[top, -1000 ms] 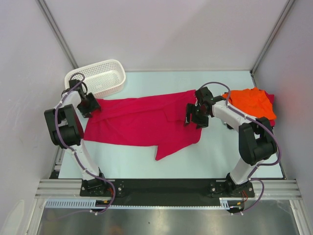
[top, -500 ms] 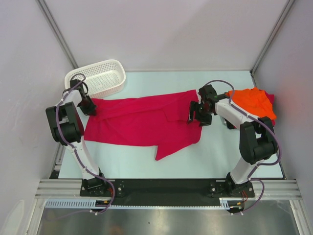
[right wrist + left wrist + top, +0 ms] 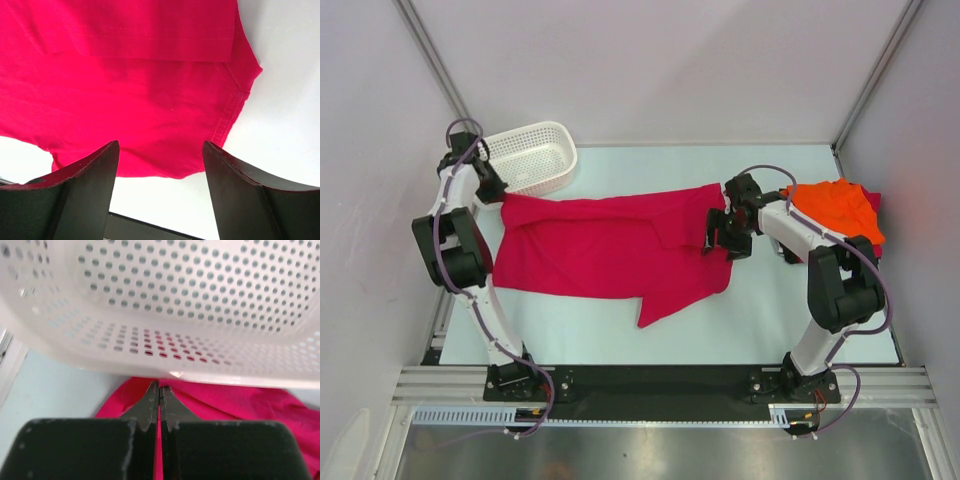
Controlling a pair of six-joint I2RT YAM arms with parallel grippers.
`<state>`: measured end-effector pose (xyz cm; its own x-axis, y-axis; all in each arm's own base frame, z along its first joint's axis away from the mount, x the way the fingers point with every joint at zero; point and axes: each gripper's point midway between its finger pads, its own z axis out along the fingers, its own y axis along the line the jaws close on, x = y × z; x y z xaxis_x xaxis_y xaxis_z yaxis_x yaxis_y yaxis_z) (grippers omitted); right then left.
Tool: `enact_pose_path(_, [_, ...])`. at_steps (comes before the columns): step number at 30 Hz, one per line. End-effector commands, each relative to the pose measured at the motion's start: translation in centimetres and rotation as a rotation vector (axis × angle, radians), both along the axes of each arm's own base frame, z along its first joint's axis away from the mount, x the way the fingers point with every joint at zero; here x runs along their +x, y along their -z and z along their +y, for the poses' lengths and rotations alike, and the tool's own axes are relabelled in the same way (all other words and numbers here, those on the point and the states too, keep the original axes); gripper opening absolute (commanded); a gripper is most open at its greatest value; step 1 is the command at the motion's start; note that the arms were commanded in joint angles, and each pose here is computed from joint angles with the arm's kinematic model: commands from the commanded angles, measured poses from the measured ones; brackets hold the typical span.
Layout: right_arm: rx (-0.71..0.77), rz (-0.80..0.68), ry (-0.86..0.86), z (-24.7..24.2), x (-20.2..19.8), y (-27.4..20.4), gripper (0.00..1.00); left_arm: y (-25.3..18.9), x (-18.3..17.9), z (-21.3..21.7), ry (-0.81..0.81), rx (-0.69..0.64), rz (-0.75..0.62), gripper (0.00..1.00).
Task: Fold and stack the t-shirts
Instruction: Grap the side of the flattened tshirt closest away from the robot with both arms
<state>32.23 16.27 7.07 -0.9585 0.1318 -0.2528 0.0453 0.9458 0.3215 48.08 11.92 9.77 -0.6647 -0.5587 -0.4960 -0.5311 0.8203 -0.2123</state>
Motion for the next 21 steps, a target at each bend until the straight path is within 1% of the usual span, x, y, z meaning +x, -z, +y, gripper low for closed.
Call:
enact_pose_path(1, [0.014,-0.013,-0.017,0.3,0.5,-1.2,0.72,1.1,2.1,0.4,0.004,0.014,0.01,0.0])
enact_pose_path(5, [0.028,0.002,-0.023,0.6,0.3,-1.2,0.72,2.9,2.2,0.0,0.02,0.007,0.046,0.0])
enact_pose_path(8, [0.045,0.01,-0.025,1.0,0.4,-1.4,0.7,4.9,1.2,-0.3,0.022,0.004,0.101,0.0])
enact_pose_path(9, [0.052,0.011,-0.023,1.2,0.5,-1.5,0.69,5.4,0.7,-0.2,0.011,0.019,0.128,0.08])
enact_pose_path(10, [0.055,0.012,-0.024,1.3,0.5,-1.5,0.68,6.1,0.2,-0.2,0.009,0.016,0.152,0.25])
enact_pose_path(11, [0.059,0.012,-0.024,1.4,0.6,-1.6,0.68,6.5,-0.1,-0.2,0.009,0.017,0.17,0.46])
enact_pose_path(12, [0.063,0.007,-0.025,1.6,0.7,-1.7,0.68,6.7,-0.8,-0.2,0.003,0.017,0.196,0.59])
enact_pose_path(13, [0.062,0.005,-0.028,1.7,0.8,-1.8,0.68,6.6,-1.2,0.2,-0.014,0.038,0.206,0.77])
enact_pose_path(14, [0.063,0.002,-0.026,1.6,0.9,-1.9,0.68,6.8,-1.9,0.3,-0.028,0.047,0.218,0.92])
enact_pose_path(15, [0.062,-0.005,-0.03,1.7,1.0,-2.1,0.68,5.2,-2.0,0.5,-0.039,0.066,0.189,0.99])
enact_pose_path(18, [0.057,-0.004,-0.033,1.7,0.8,-2.2,0.69,3.1,-3.0,1.0,-0.075,0.096,0.133,0.99])
enact_pose_path(19, [0.055,0.0,-0.032,1.6,0.7,-2.1,0.69,0.1,-3.2,1.2,-0.09,0.117,0.066,1.0])
enact_pose_path(21, [0.053,0.001,-0.036,1.7,0.5,-2.1,0.69,-0.9,-4.5,1.3,-0.113,0.14,0.038,1.0])
